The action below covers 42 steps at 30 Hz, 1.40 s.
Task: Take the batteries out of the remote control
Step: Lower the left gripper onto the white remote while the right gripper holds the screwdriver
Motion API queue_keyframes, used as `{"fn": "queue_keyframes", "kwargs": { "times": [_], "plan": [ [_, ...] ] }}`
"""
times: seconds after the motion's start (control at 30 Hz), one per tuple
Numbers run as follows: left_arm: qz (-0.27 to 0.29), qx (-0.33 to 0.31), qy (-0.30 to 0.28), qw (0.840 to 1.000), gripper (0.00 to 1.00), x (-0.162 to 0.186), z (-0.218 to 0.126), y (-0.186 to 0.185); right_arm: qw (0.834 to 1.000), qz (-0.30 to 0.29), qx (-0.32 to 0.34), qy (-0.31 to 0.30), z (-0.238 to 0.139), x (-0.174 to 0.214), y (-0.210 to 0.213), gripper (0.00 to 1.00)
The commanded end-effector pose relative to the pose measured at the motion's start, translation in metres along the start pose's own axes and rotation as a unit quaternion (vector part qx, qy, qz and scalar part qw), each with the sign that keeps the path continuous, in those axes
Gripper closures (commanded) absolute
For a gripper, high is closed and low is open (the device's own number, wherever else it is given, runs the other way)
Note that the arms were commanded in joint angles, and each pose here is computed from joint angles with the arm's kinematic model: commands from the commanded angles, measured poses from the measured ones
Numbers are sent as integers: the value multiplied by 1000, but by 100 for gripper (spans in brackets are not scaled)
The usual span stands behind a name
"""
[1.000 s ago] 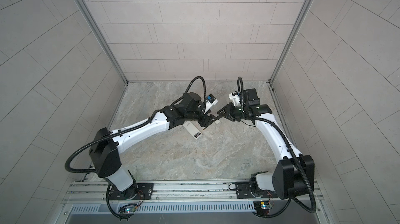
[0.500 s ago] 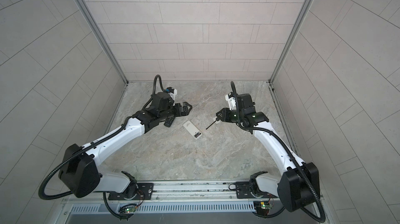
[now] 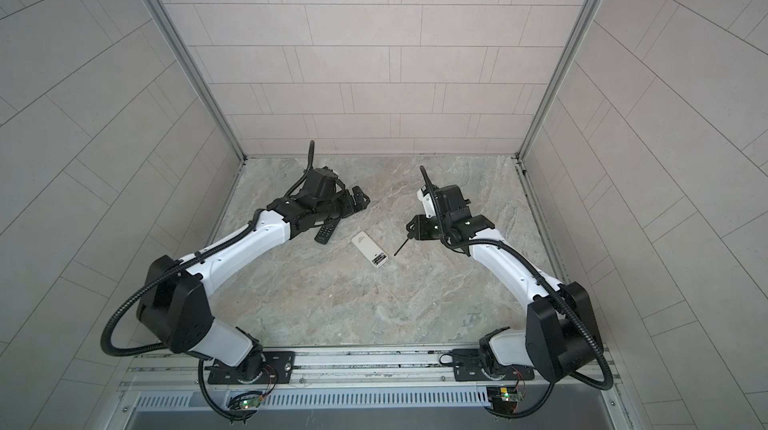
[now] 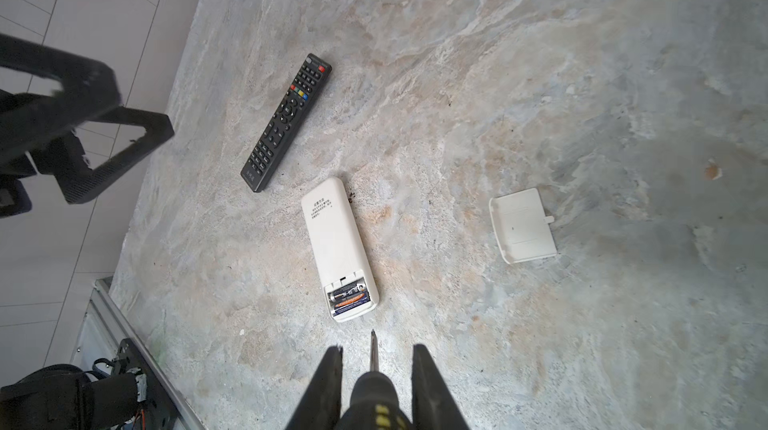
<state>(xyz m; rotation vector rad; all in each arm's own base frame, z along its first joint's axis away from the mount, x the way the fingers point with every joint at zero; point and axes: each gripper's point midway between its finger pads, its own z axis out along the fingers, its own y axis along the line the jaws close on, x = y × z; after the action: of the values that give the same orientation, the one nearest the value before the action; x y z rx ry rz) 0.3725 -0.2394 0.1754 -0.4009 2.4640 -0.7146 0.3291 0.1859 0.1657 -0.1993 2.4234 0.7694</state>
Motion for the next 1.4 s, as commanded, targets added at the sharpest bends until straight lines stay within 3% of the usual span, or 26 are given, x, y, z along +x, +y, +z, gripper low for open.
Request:
{"fn": "queue_keyframes", "kwargs": {
  "times": [0.0, 0.4, 0.6, 1.1, 1.37],
  "plan": [
    [-65, -116, 34, 990, 2, 25, 3, 39, 998, -47, -6, -37, -4, -16, 12, 80],
    [-130, -244, 141, 951, 11, 88, 44, 40, 996, -78, 15, -42, 3, -18, 5, 80],
    [-140, -275, 162, 937, 12, 103, 63, 44, 996, -83, 15, -28, 9, -14, 3, 80],
    [-115, -303, 203, 924, 25, 113, 95, 67, 995, -86, 14, -42, 8, -14, 2, 81],
    [-95, -282, 226, 927, 33, 117, 107, 66, 996, -81, 15, -33, 17, -14, 0, 82]
  ]
}}
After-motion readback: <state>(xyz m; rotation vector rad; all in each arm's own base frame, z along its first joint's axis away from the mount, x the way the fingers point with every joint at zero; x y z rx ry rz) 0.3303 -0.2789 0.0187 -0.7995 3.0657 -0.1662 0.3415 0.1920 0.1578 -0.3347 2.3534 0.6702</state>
